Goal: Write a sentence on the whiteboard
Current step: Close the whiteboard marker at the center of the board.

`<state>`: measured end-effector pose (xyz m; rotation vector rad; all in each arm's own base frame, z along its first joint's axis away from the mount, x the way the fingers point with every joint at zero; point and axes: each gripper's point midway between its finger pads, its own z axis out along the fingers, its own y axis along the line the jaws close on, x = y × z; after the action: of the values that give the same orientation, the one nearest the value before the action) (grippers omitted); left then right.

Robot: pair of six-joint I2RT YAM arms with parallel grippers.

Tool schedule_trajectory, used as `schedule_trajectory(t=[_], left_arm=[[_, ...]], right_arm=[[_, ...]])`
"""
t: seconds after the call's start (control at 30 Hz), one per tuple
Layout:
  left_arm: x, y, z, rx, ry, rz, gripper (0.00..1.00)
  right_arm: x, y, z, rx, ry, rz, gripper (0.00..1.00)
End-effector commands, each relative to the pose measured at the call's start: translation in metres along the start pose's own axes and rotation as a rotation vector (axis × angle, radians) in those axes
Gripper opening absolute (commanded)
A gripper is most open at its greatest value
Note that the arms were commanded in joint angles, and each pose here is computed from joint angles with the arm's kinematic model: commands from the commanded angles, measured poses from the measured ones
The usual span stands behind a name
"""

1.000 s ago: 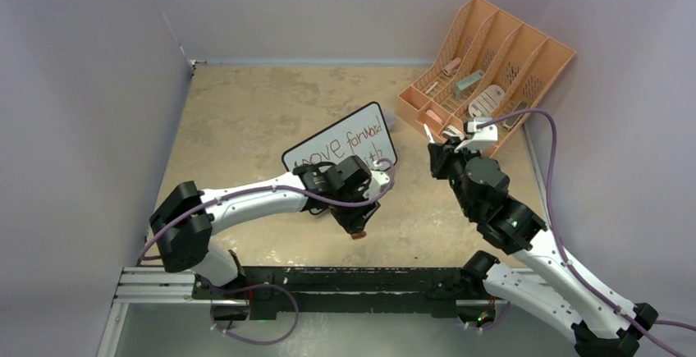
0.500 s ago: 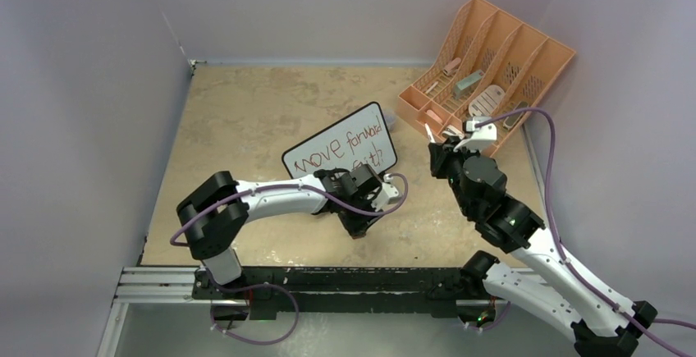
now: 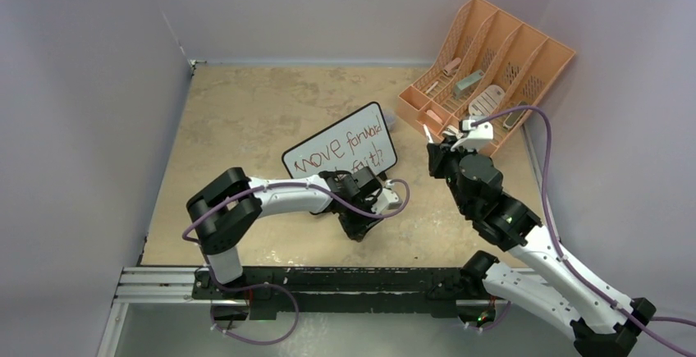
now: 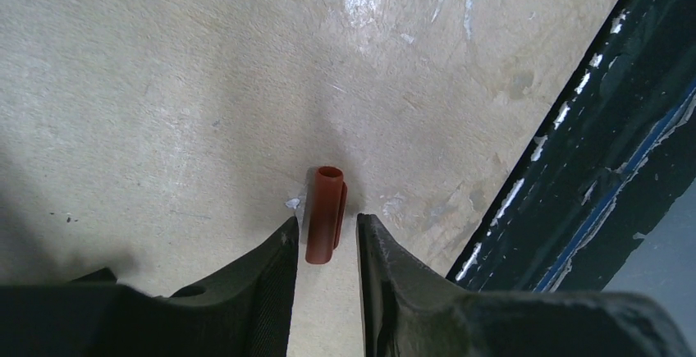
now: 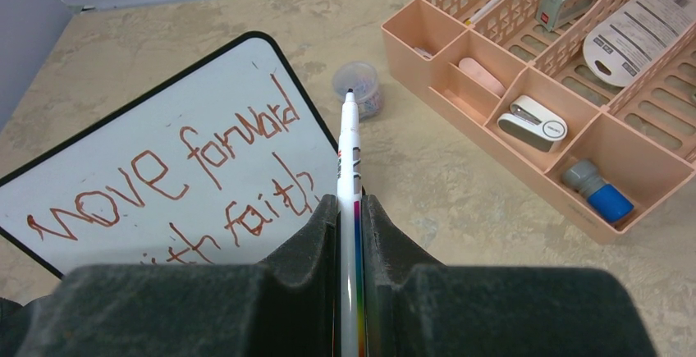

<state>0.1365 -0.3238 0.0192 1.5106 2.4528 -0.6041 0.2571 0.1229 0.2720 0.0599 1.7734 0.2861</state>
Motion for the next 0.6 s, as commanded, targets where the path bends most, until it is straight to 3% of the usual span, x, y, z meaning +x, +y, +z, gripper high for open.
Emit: schedule_trajectory(t=[0.0,0.27,0.57], left_arm=[[0.001,0.001,0.010,0.022,0.003,0.024,0.29],[0.023,0.008,0.017,-0.018,0.090,0.010,0.23],[0.038,0.008,0.009,-0.087,0.136,0.041,0.23]], right_arm=[[-0.012,-0.001,0.002,0.017,-0.047,0.025,0.00],[-0.012,-0.001,0.003,0.021,-0.048,0.023,0.00],[-0.011,-0.002,0.005,0.026,-0.054,0.025,0.00]])
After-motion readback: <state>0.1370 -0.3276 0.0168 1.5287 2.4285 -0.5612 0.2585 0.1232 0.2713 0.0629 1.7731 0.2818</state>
